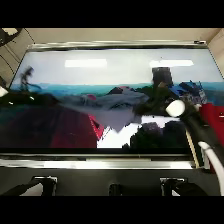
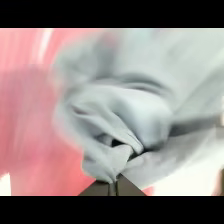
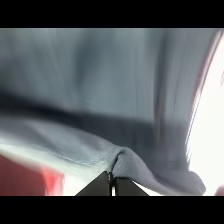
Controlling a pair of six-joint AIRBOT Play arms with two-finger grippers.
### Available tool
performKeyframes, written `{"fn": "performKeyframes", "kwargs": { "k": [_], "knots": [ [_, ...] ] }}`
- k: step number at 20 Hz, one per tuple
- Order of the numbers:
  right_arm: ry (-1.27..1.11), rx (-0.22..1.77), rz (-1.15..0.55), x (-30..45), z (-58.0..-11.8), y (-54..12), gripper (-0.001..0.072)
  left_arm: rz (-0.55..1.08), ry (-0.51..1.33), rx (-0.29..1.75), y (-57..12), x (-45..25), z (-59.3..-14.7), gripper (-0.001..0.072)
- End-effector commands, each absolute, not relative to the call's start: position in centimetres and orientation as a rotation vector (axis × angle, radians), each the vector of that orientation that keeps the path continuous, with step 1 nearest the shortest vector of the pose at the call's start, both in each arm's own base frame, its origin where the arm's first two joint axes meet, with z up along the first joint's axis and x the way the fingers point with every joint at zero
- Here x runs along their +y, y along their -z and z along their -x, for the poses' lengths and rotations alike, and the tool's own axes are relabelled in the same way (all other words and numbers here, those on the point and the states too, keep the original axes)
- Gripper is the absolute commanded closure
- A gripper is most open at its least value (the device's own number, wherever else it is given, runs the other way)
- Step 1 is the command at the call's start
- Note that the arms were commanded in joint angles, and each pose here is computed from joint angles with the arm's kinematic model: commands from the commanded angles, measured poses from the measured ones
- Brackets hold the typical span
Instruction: Fold the shirts.
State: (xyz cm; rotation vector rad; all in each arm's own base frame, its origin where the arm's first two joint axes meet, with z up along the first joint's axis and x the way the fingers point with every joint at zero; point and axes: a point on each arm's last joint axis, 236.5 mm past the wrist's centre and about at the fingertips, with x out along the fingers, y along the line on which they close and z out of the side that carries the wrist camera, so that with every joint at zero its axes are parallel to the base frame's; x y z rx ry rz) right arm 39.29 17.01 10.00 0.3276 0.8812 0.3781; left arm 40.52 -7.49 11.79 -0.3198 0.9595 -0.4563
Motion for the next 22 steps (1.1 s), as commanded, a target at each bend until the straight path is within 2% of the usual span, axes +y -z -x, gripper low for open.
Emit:
{"fn": "performKeyframes", "kwargs": {
  "k": [1, 2, 4, 6, 9, 13, 15, 19, 22],
  "knots": [
    [-0.256, 0.056, -0.169, 9.0, -40.1, -39.9, 0.0677, 0.308, 0.53, 0.254, -37.9, -9.7, -37.8, 0.0679],
    [-0.233, -0.139, -0.149, 7.4, -36.8, -47.6, 0.0677, 0.298, 0.515, 0.013, -46.1, -9.4, -34.5, 0.0679],
    [-0.227, -0.372, -0.135, 5.8, -29.1, -57.3, 0.0677, 0.255, 0.475, -0.32, -56.5, -8.5, -26.8, 0.0679],
    [-0.248, -0.409, -0.137, 5.5, -24.7, -60.1, 0.0677, 0.288, 0.521, -0.443, -60.3, -9.4, -20.9, 0.0679],
    [-0.22, -0.332, -0.096, 4.9, -23.4, -58.8, 0.0677, 0.272, 0.577, -0.456, -60.6, -10.9, -17.5, 0.0679],
    [-0.18, -0.208, -0.058, 4.3, -24.4, -55.9, 0.0677, 0.159, 0.505, -0.345, -57.6, -10.5, -19.7, 0.068],
    [-0.145, -0.048, -0.06, 3.9, -27.0, -52.1, 0.0677, 0.155, 0.451, -0.185, -53.6, -9.5, -23.3, 0.0679],
    [-0.059, 0.543, -0.043, 4.0, -35.8, -35.2, 0.0675, 0.237, 0.415, 0.188, -40.4, -8.4, -32.7, 0.0679],
    [-0.05, 0.758, -0.025, 5.4, -43.9, -22.5, 0.0675, 0.278, 0.389, 0.422, -27.4, -8.2, -40.6, 0.0679]
  ]
}}
